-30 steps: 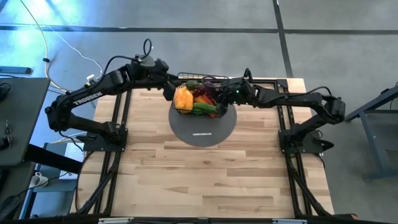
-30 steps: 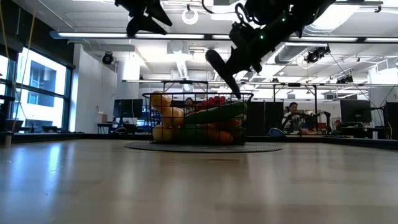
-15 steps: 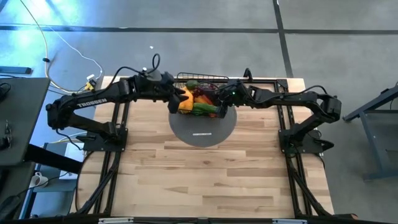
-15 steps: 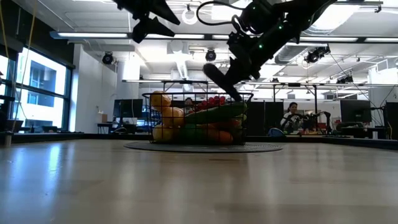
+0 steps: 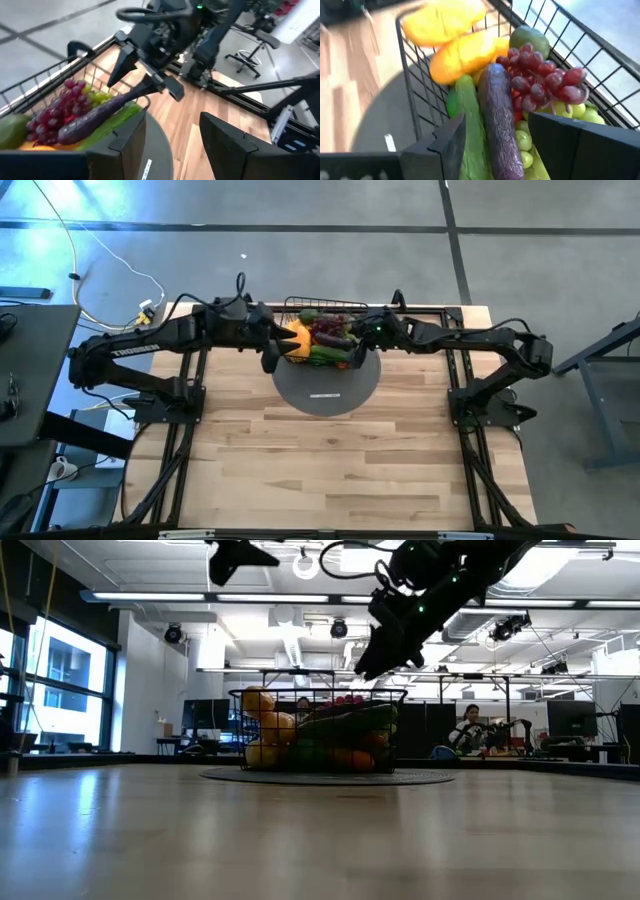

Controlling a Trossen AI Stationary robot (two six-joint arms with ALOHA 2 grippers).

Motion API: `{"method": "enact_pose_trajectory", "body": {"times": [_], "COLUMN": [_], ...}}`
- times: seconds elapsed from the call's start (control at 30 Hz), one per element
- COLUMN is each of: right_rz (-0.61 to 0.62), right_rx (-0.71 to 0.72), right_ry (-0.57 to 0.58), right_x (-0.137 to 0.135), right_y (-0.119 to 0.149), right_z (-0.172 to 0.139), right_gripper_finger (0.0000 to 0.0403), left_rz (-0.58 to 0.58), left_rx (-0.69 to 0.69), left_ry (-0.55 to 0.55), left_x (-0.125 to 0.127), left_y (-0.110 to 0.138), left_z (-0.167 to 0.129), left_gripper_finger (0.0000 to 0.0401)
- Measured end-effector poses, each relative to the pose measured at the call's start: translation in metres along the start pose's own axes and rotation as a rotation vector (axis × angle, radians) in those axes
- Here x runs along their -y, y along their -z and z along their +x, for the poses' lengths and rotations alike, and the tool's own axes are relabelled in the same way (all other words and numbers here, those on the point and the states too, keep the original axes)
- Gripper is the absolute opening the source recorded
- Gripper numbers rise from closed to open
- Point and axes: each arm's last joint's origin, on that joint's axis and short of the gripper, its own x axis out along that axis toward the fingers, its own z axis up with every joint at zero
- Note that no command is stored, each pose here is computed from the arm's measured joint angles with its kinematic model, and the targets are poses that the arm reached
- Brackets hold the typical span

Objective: Build produce basket
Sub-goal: Return to Home Position

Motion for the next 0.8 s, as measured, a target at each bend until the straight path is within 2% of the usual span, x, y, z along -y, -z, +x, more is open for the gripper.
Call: {"method": "enact_pose_trajectory", "body": {"times": [0.23,0.47,0.7,0.8], "right_rz": [0.106,0.1,0.097,0.17], "right_rx": [0.096,0.212,0.296,0.339], "right_ry": [-0.011,-0.052,-0.092,-0.117], "right_x": [0.0,-0.008,-0.014,-0.014], "right_y": [-0.014,-0.027,-0.033,-0.037], "right_z": [-0.027,-0.058,-0.086,-0.102], "right_gripper_finger": [0.0197,0.0197,0.0197,0.0197], "left_rz": [0.046,-0.009,-0.035,-0.052], "left_rx": [0.054,0.16,0.274,0.293], "left_ry": [0.05,0.157,0.234,0.241], "left_x": [0.012,0.009,-0.005,-0.013], "left_y": [0.005,0.049,0.096,0.113], "left_z": [-0.016,-0.026,-0.042,-0.048], "left_gripper_finger": [0.0174,0.0174,0.0174,0.0174]}}
